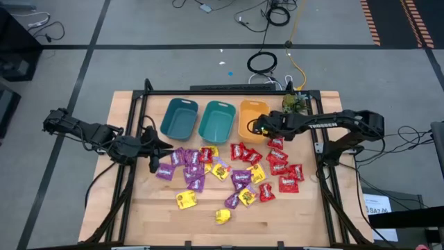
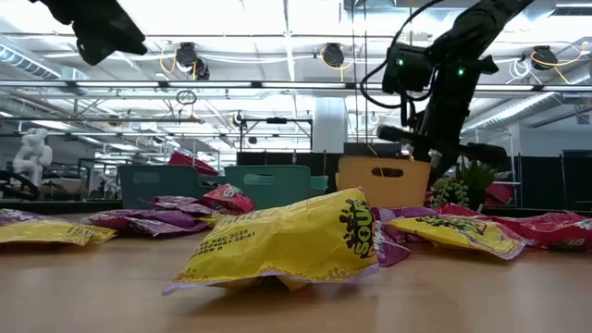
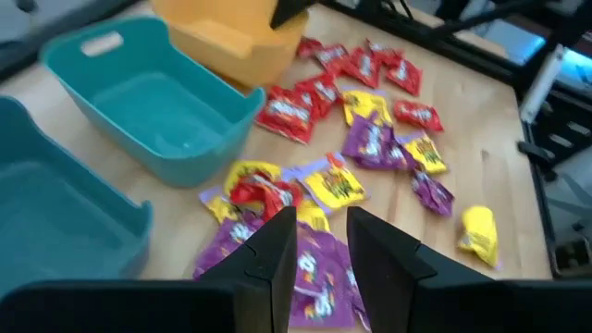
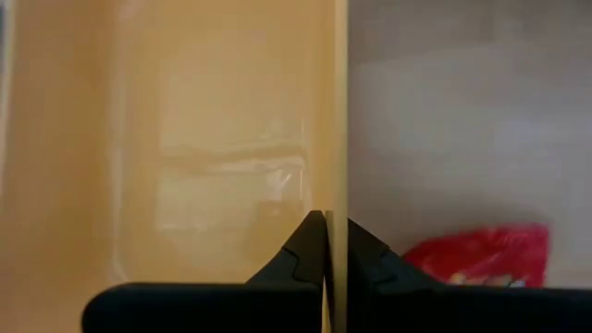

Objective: Sort candy
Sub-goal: Move the yellow bin to the top right of the table, then adjust the green bin

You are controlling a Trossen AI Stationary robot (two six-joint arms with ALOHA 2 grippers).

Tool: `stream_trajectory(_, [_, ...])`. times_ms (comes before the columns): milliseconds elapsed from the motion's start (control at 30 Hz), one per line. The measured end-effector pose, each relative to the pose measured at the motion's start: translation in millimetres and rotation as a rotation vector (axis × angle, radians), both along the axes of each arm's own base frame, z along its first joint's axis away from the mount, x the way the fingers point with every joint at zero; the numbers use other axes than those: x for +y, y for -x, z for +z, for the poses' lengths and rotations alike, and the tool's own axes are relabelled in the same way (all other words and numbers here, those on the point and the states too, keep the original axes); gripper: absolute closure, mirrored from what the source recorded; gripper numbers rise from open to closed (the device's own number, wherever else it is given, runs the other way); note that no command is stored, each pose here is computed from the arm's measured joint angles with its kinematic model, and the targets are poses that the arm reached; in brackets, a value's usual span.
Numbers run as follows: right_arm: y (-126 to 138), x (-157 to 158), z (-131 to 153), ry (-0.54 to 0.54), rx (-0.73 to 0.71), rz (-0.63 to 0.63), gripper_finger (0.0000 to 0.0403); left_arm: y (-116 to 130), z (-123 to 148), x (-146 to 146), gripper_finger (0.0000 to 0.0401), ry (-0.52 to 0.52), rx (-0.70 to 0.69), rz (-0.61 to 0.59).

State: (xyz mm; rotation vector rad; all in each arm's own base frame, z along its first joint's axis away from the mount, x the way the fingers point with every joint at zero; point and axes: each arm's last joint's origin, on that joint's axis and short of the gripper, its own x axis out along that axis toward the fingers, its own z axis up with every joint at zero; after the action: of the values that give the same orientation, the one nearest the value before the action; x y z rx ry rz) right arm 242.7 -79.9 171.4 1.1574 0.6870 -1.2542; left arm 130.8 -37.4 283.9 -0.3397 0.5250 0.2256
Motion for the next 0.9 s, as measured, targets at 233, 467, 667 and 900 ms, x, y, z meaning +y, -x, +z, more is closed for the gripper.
stream_trajectory(233, [12, -25, -1, 0.024, 0.079, 0.024, 0.0403, 0, 1, 1, 0.0294, -0.025, -0.016, 0.041])
stream_trajectory(467, [13, -28, -1, 0.035, 0.1, 0.075, 0.0395, 0, 1, 1, 0.0294, -0.024, -0.015, 0.039])
stream_trajectory(667, [12, -26, -1, 0.023, 0.098, 0.105, 0.0356, 0, 1, 1, 0.0294, -0.024, -0.015, 0.038])
stream_trajectory(900, [15, -25, 9, 0.036, 0.063, 0.112, 0.0281, -1, 1, 2, 0.0294, -0.128, -0.008, 0.018])
